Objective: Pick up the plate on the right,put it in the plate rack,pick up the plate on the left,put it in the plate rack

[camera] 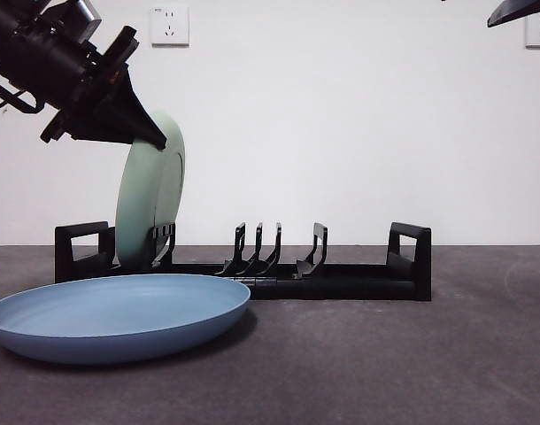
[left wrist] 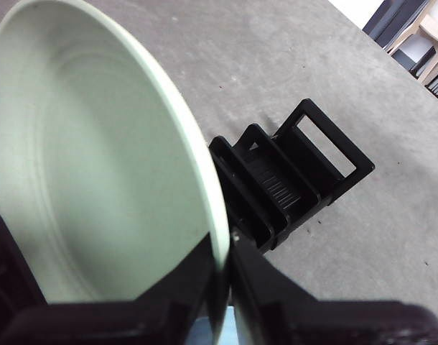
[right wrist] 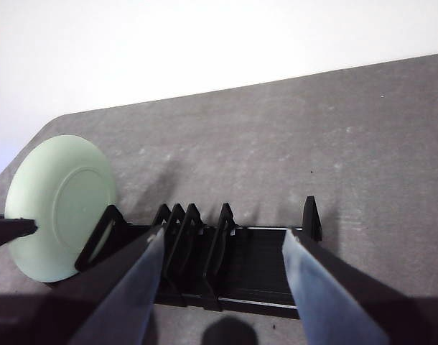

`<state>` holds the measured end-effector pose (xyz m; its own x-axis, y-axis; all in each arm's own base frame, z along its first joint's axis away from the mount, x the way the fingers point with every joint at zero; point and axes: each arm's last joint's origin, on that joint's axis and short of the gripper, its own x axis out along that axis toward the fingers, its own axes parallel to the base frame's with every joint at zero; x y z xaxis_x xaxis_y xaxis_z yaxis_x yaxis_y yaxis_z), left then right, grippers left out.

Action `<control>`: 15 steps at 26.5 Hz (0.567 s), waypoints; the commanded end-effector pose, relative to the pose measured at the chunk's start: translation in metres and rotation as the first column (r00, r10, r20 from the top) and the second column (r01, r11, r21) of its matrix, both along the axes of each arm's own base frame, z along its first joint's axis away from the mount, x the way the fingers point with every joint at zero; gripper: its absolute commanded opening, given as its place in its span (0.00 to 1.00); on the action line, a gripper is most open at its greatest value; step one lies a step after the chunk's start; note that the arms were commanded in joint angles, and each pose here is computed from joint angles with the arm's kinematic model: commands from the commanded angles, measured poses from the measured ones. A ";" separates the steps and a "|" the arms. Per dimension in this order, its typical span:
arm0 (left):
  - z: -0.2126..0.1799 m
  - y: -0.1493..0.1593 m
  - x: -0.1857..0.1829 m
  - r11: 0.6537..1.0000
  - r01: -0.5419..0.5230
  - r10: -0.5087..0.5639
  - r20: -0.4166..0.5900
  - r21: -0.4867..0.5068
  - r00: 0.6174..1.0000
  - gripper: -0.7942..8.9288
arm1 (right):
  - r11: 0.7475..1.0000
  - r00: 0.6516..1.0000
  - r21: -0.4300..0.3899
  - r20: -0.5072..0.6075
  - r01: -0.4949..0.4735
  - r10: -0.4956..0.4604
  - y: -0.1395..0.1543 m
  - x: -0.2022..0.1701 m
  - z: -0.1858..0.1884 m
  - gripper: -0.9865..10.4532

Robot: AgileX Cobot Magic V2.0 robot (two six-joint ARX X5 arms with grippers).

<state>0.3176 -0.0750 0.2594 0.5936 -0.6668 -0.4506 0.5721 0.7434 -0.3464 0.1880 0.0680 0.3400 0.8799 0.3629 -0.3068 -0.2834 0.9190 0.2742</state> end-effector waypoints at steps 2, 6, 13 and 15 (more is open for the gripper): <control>-0.004 0.001 0.000 1.000 -0.018 0.019 -0.029 0.023 0.999 0.10 | 1.000 1.000 -0.003 0.006 0.001 -0.001 0.000 0.000 0.001 0.33; -0.008 0.002 -0.003 0.999 -0.016 0.018 -0.078 0.032 0.997 0.33 | 1.000 1.000 -0.002 0.004 -0.008 0.008 0.001 0.001 0.000 0.33; 0.008 0.002 -0.015 0.997 0.065 -0.067 -0.064 -0.032 0.996 0.34 | 0.970 0.969 0.072 -0.073 -0.232 0.237 0.012 0.010 -0.010 0.33; 0.019 0.003 -0.022 0.997 0.071 -0.072 -0.025 -0.040 0.997 0.34 | 0.962 0.956 0.076 -0.115 -0.263 0.270 0.019 0.017 -0.018 0.33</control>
